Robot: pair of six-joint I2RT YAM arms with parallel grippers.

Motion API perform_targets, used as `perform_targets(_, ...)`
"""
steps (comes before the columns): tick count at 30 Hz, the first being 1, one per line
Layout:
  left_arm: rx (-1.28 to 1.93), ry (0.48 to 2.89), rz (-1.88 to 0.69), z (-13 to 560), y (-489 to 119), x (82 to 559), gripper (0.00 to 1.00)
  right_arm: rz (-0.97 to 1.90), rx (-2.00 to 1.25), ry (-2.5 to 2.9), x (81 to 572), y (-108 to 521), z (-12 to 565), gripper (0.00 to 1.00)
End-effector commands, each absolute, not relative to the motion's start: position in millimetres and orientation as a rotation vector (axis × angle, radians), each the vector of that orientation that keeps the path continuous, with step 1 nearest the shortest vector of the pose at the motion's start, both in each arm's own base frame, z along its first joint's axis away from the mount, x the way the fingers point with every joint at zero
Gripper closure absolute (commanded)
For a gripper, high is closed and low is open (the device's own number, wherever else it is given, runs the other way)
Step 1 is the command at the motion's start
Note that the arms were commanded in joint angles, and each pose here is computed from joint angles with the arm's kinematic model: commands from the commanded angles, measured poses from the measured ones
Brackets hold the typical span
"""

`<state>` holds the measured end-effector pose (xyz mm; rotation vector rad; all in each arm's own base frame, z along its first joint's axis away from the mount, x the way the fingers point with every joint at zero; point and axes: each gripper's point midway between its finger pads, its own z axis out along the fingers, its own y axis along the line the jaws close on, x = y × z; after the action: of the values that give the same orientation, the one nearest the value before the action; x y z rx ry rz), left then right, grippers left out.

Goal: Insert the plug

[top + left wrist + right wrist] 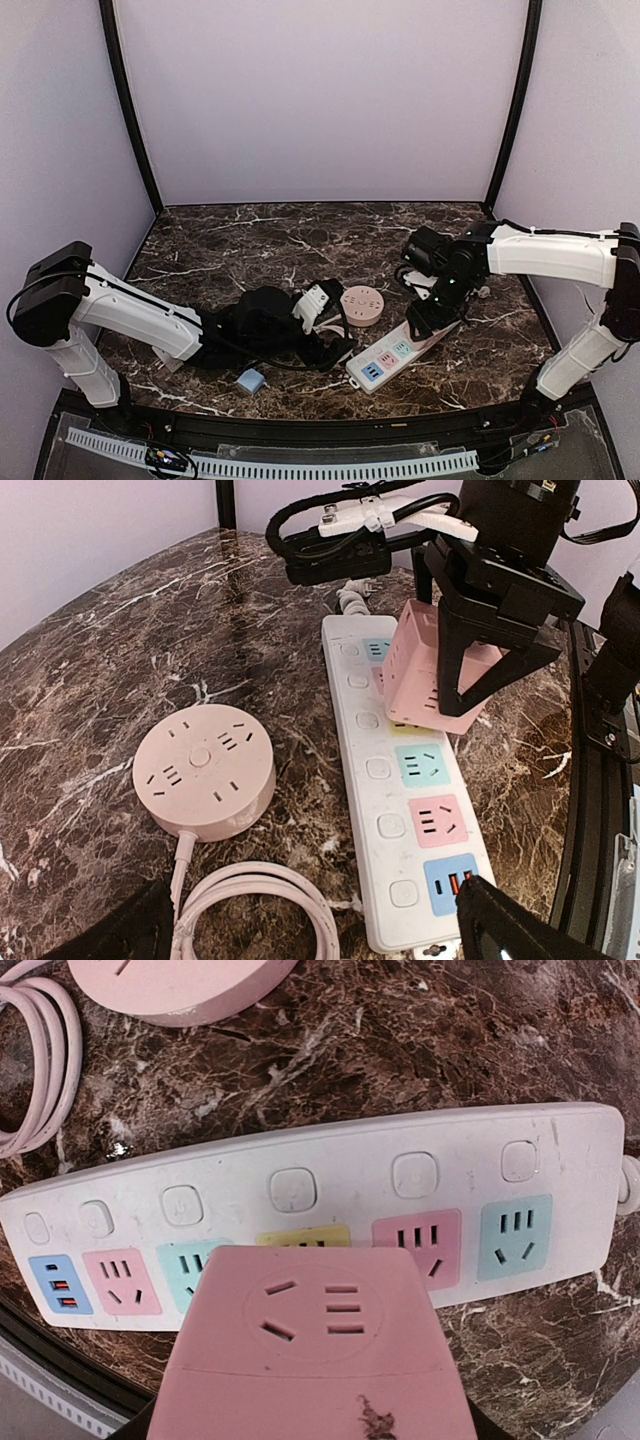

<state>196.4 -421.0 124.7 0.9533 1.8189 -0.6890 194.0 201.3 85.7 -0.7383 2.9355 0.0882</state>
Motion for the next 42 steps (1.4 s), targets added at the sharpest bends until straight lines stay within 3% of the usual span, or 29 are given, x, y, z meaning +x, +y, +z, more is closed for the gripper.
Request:
perform_targets(1, 0.937, 1.821, -0.697, 125.0, -418.5, 197.7, 0.01, 0.048, -0.716, 2.924, 194.9, 196.6, 90.1, 1.00)
perform_targets(16, 0.941, 1.822, -0.700, 123.8, -419.3, 197.1, 0.01, 0.116, -0.778, 2.925, 196.8, 217.7, 84.6, 1.00)
perform_targets(42, 0.946, 1.825, -0.708, 123.0, -420.5, 195.9, 0.01, -0.001, -0.725, 2.960, 187.2, 194.1, 81.9, 1.00)
